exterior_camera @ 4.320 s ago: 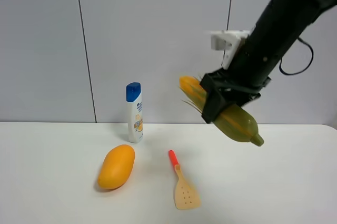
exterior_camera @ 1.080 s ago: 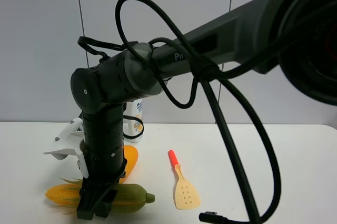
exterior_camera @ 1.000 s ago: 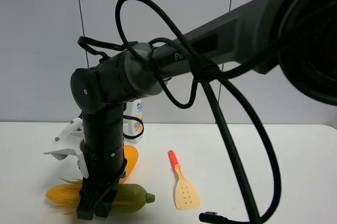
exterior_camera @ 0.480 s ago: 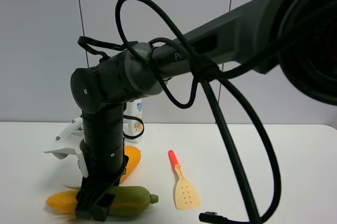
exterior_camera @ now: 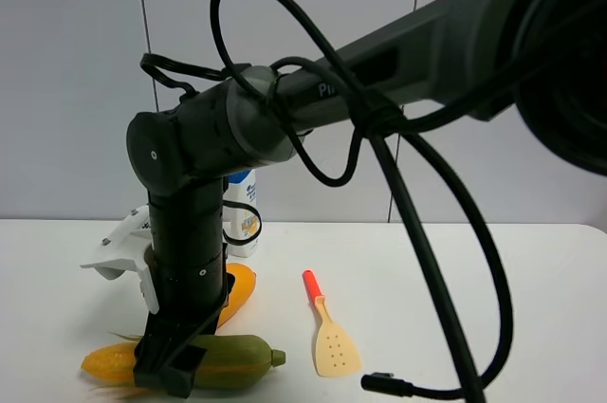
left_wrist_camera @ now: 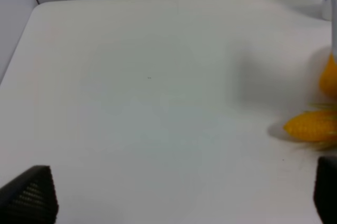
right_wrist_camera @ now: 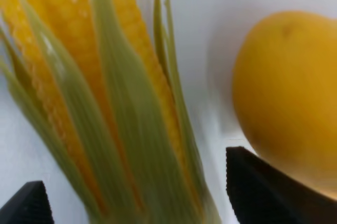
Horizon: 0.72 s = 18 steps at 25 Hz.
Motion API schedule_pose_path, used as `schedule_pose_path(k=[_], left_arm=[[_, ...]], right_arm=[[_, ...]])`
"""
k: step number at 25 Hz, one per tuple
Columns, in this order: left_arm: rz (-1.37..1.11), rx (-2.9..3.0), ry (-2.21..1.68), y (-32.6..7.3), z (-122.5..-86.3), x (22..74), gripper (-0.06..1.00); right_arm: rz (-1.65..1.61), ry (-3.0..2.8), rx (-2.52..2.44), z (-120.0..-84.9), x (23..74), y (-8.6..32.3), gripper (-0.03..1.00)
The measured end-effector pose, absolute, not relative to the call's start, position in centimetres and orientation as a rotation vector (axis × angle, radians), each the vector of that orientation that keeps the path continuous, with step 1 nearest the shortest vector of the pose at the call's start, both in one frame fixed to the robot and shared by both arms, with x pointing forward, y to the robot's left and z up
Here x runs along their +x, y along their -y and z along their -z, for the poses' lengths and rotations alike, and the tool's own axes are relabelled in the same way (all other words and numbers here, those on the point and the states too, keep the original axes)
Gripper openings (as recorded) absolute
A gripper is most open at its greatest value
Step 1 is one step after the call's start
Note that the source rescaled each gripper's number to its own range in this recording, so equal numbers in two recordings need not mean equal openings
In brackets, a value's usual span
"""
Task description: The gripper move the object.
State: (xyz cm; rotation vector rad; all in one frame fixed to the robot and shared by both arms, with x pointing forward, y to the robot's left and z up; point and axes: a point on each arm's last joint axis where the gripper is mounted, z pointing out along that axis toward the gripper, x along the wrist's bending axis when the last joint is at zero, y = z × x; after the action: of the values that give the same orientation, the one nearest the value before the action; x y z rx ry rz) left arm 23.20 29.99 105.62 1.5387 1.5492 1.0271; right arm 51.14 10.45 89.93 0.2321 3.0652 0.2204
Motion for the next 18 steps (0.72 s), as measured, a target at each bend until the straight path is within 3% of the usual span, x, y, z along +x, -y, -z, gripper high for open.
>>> schedule_pose_path(k=[6,10,12,16,18], left_arm=[[-1.027,1.539,-1.549,-30.0,-105.6,23.2,1.0],[-1.027,1.539,-1.549,-30.0,-105.6,23.2,1.0],[-1.027,1.539,-1.549,-30.0,-105.6,23.2,1.0],[-1.027,1.539,-1.549,-30.0,-105.6,23.2,1.0],[-1.027,1.539,-1.549,-30.0,-105.6,23.2,1.0]], right_arm=[[-0.254,-3.05,0.238,-94.1,50.7,-9.8,0.4],[-0.392,-2.981,0.273,-99.0,50.3,-9.3,0.4],[-0.486,-2.925,0.292,-102.4,50.0,-8.7,0.45],[-0.627,-2.792,0.373,-108.6,49.1,-6.7,0.64],[-0.647,-2.73,0.414,-111.1,48.7,-5.4,0.68]])
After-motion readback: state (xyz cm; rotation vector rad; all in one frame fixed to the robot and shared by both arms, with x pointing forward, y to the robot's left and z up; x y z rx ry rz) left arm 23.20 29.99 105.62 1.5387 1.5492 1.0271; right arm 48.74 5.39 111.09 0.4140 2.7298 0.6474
